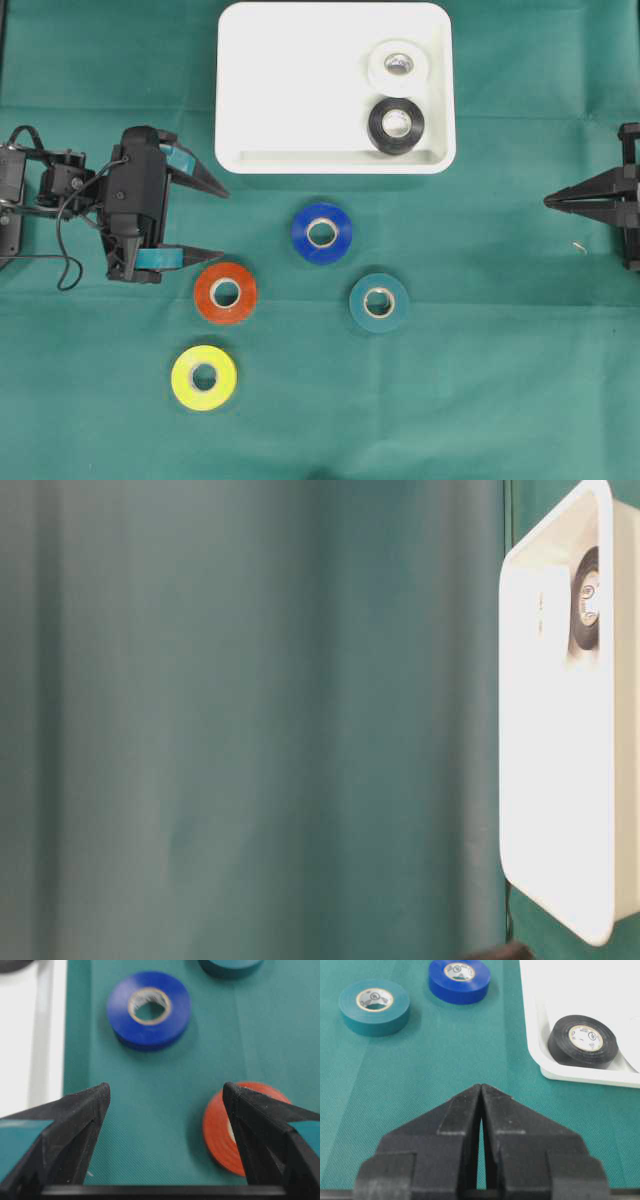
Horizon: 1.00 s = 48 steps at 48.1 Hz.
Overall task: Put the tape into the white case with the left arm.
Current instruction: 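Lower the left gripper onto the red tape roll and grip its hole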
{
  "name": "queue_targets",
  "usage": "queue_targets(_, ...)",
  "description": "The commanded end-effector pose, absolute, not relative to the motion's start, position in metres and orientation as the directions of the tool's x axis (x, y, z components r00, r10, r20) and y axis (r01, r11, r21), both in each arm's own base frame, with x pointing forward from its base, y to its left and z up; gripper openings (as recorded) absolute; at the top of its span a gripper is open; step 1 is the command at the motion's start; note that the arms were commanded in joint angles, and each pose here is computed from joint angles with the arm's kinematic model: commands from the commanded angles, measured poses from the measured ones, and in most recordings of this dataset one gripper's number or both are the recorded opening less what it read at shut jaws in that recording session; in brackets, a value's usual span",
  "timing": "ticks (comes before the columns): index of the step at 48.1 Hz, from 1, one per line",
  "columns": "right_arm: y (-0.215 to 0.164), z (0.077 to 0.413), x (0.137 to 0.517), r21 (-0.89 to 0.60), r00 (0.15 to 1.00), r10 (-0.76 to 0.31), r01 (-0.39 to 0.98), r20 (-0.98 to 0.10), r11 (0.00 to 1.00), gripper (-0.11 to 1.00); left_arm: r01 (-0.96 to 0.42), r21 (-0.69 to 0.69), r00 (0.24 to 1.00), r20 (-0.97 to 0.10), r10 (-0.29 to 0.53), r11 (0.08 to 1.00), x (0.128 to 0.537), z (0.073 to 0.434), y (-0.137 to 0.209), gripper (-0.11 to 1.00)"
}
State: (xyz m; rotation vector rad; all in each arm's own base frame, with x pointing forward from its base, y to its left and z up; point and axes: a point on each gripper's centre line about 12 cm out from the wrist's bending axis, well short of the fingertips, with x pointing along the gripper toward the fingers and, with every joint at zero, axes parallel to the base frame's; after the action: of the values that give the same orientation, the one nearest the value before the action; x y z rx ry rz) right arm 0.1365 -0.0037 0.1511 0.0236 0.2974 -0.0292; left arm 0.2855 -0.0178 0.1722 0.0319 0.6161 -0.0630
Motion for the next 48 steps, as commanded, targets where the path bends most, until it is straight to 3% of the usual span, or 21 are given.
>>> queue_targets(1, -0.004, 0.155, 0.138, 0.021, 0.959, -0.025, 0.032, -0.282, 0.999, -0.09, 0.077, -0.008, 0.815, -0.576, -0.067, 0.997, 0.284, 0.172, -0.024, 0.93)
queue_targets(18, -0.004, 0.156, 0.138, 0.021, 0.96, -0.025, 0.032, -0.28, 0.999, -0.09, 0.115, -0.033, 0.795, -0.596, -0.112, 0.993, 0.283, 0.165, -0.04, 0.93)
queue_targets(48, -0.004, 0.155, 0.138, 0.021, 0.959, -0.025, 0.032, -0.282, 0.999, -0.09, 0.142, -0.02, 0.669, -0.735, -0.111, 0.99, 0.318, 0.112, -0.053, 0.93)
